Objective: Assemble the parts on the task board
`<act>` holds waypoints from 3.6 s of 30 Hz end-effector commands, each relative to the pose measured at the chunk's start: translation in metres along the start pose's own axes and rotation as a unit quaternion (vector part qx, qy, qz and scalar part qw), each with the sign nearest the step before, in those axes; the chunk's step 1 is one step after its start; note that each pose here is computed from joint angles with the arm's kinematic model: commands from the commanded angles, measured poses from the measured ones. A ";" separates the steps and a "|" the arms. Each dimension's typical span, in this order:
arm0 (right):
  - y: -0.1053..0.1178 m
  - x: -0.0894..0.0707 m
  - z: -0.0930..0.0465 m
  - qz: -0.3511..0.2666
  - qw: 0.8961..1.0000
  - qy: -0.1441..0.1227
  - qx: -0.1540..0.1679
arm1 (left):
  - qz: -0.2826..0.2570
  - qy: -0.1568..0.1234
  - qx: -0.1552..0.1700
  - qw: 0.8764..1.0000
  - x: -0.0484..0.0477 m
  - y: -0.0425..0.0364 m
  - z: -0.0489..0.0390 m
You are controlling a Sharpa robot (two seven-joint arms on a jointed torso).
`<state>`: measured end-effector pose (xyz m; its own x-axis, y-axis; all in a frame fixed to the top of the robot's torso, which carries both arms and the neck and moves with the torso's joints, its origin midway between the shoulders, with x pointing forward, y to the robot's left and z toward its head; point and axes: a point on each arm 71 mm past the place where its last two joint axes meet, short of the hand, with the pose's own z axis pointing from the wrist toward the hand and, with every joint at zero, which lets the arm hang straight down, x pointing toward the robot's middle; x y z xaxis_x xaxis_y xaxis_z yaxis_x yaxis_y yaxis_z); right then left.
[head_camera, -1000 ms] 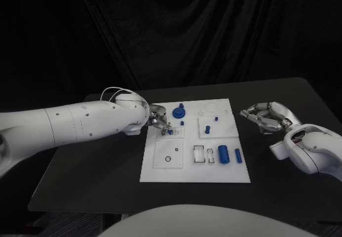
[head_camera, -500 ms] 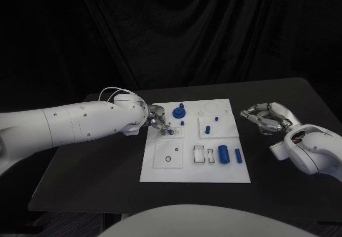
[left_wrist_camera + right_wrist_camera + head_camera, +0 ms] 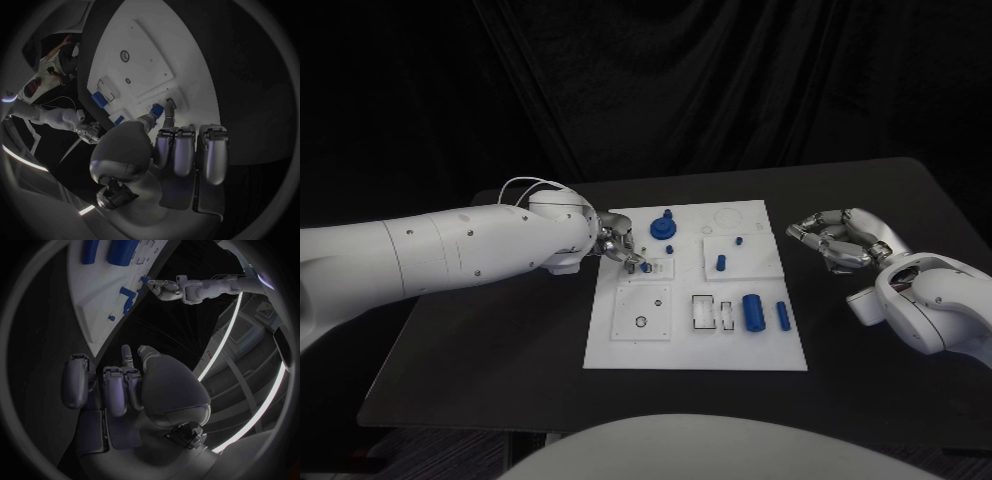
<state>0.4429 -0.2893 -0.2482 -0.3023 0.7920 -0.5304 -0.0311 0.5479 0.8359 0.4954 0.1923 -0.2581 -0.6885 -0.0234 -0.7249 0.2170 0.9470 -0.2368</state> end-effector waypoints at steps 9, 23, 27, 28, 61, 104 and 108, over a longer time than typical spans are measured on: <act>-0.002 0.001 0.000 0.000 1.000 0.006 0.009 | -0.003 -0.009 0.006 1.000 0.0006 0.0007 -0.0004; -0.003 0.002 -0.001 0.000 1.000 0.007 0.010 | -0.011 -0.031 0.016 0.999 -0.0014 0.0033 -0.0038; -0.003 0.002 -0.001 0.000 1.000 0.007 0.011 | -0.021 -0.043 0.025 0.999 -0.0023 0.0033 -0.0059; -0.003 0.002 -0.001 0.000 1.000 0.007 0.011 | -0.025 -0.045 0.026 0.998 -0.0025 0.0033 -0.0062; -0.005 0.002 -0.003 0.001 1.000 0.011 0.015 | -0.118 0.031 -0.075 0.990 0.0132 0.0079 -0.0107; -0.005 0.004 -0.001 -0.002 1.000 0.017 0.016 | -0.159 0.004 -0.047 0.986 0.0085 -0.0003 -0.0066; -0.005 0.004 -0.001 -0.002 1.000 0.017 0.017 | -0.158 0.007 -0.051 0.986 0.0081 0.0004 -0.0052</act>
<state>0.4418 -0.2892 -0.2520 -0.3234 0.7848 -0.5287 -0.0142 0.5547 0.8319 0.4860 0.1957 -0.2604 -0.7208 -0.3092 -0.6204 -0.0812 0.9265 -0.3674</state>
